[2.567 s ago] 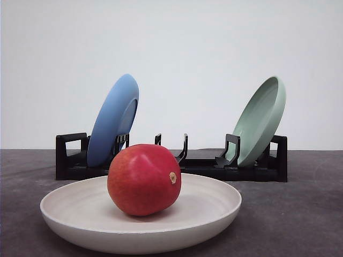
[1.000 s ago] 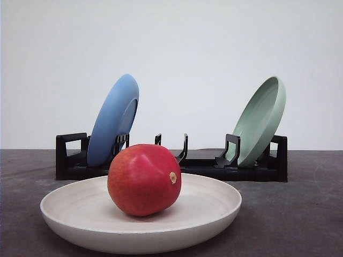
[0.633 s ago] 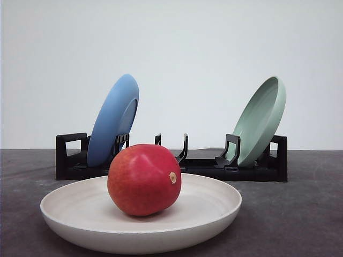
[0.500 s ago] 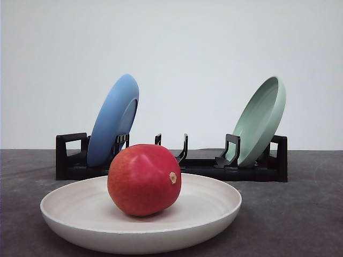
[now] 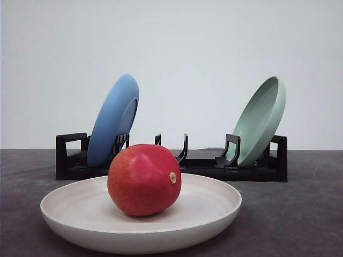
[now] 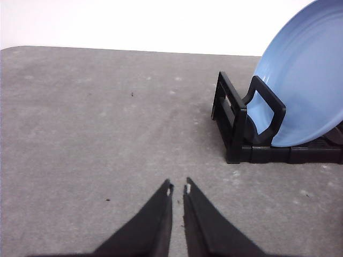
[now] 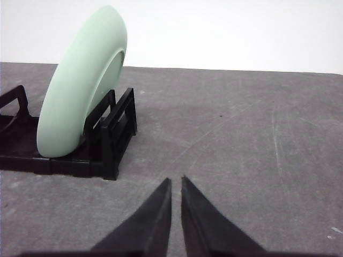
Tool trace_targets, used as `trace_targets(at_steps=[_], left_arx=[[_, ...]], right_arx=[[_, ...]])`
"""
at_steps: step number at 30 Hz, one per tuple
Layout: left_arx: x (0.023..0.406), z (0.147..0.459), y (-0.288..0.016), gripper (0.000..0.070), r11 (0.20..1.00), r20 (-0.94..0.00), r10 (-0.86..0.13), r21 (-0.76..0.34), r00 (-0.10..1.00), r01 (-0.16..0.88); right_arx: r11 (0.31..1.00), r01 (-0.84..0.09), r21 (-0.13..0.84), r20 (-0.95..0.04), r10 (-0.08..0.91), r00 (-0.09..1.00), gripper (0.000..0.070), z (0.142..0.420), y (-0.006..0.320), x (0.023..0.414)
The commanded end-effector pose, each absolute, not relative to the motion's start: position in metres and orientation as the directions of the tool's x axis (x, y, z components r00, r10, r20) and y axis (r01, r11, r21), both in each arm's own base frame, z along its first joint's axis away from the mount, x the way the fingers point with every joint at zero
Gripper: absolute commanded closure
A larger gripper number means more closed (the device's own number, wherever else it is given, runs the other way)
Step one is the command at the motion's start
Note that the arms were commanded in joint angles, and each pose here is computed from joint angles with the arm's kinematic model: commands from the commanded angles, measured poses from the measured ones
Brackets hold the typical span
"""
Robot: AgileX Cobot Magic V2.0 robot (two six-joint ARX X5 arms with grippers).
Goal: Place pomegranate in white plate
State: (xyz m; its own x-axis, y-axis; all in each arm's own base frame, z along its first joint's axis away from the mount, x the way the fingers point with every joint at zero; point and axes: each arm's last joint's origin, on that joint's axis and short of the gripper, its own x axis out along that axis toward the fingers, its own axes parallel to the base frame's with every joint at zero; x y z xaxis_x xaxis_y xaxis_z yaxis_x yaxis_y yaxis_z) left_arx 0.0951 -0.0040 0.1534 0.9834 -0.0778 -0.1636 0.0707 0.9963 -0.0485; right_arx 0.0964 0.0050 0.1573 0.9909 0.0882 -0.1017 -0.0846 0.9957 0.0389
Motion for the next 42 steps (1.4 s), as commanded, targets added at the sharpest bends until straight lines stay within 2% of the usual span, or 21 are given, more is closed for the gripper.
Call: trace_targets(at_steps=[1, 42], left_arx=[[0.0956, 0.1496, -0.0041, 0.0683, 0.997, -0.176, -0.078, -0.036, 0.981, 0.073], [0.0956, 0.1496, -0.0041, 0.0683, 0.997, -0.176, -0.078, -0.036, 0.981, 0.073]], right_arx=[[0.995, -0.082, 0.05, -0.093, 0.086, 0.992, 0.0671, 0.1572, 0.0049, 0.0967], [0.995, -0.082, 0.05, -0.093, 0.086, 0.992, 0.0671, 0.1572, 0.0049, 0.0967]])
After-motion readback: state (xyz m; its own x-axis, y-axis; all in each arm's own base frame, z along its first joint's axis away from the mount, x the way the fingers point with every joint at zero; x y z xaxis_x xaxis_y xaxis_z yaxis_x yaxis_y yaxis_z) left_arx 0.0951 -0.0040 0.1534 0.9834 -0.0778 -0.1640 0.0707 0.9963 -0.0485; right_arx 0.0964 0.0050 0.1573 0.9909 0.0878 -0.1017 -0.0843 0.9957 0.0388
